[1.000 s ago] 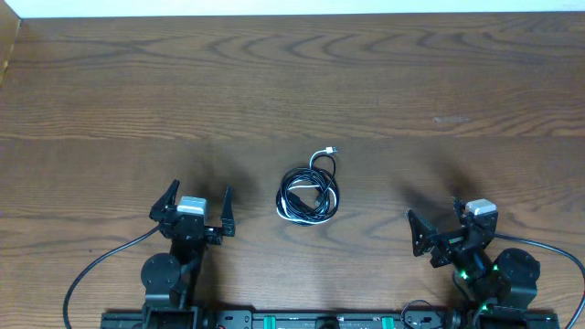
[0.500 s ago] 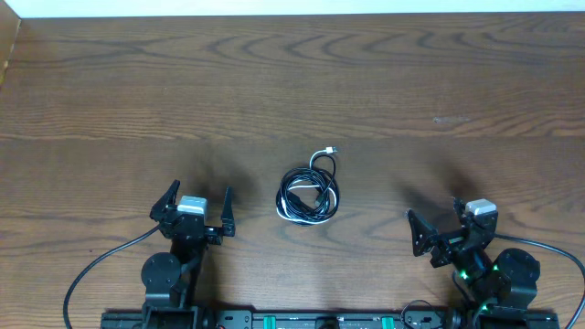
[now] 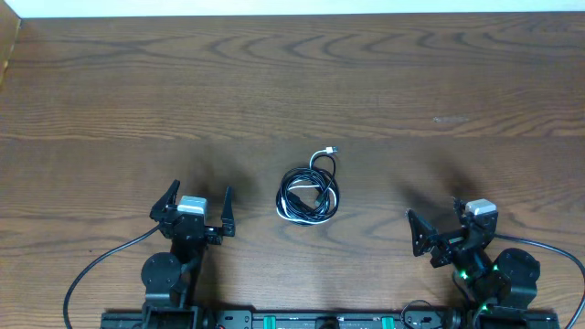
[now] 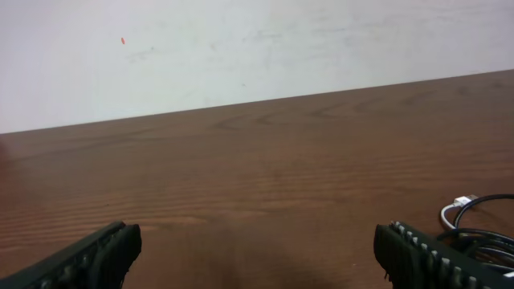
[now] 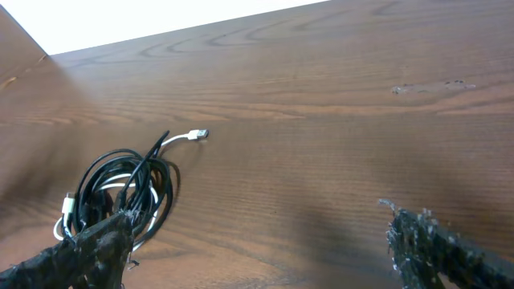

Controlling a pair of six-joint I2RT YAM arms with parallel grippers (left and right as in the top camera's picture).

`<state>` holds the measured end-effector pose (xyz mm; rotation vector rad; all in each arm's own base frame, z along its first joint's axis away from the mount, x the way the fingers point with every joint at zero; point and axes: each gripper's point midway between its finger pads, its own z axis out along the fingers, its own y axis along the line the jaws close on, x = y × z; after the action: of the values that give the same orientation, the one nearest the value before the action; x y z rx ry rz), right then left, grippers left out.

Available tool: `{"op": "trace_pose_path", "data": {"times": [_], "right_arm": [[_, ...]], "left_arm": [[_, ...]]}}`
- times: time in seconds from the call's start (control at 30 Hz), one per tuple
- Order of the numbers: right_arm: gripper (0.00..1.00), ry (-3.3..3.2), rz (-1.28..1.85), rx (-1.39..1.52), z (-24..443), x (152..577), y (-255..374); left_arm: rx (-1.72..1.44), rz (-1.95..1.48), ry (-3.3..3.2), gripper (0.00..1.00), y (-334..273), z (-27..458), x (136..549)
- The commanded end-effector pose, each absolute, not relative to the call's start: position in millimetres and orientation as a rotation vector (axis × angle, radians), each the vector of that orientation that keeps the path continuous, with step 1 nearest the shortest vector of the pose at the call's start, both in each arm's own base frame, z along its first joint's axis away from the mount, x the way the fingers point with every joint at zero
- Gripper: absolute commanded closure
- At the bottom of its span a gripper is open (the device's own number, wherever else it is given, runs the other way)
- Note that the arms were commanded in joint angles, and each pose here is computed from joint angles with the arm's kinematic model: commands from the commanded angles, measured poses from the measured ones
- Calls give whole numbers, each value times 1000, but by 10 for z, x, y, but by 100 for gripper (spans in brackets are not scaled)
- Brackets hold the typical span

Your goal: Untangle cables

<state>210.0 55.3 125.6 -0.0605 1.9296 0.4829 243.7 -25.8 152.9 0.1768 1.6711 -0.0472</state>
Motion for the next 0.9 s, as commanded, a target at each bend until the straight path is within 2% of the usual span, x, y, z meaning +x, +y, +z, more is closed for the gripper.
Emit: {"op": "trace_pose_path", "data": {"times": [0.0, 0.23, 0.47, 0.73, 0.87], "right_arm": [[1, 1934, 488, -52, 1243, 2099, 558], [1, 1933, 482, -50, 1246, 2103, 550], [1, 1802, 488, -104, 1548, 2178, 590], [1, 1745, 421, -100, 1768, 2206, 512], [1, 1672, 321, -114, 2207, 2182, 420]], "left_arm": [[161, -61, 1726, 3, -248, 1352, 2433], [164, -64, 1726, 2, -254, 1352, 2432], [169, -76, 1700, 2, -275, 1414, 2438], [215, -147, 1575, 2, -414, 1808, 2410], [214, -142, 1505, 2, -412, 2200, 2352]]}}
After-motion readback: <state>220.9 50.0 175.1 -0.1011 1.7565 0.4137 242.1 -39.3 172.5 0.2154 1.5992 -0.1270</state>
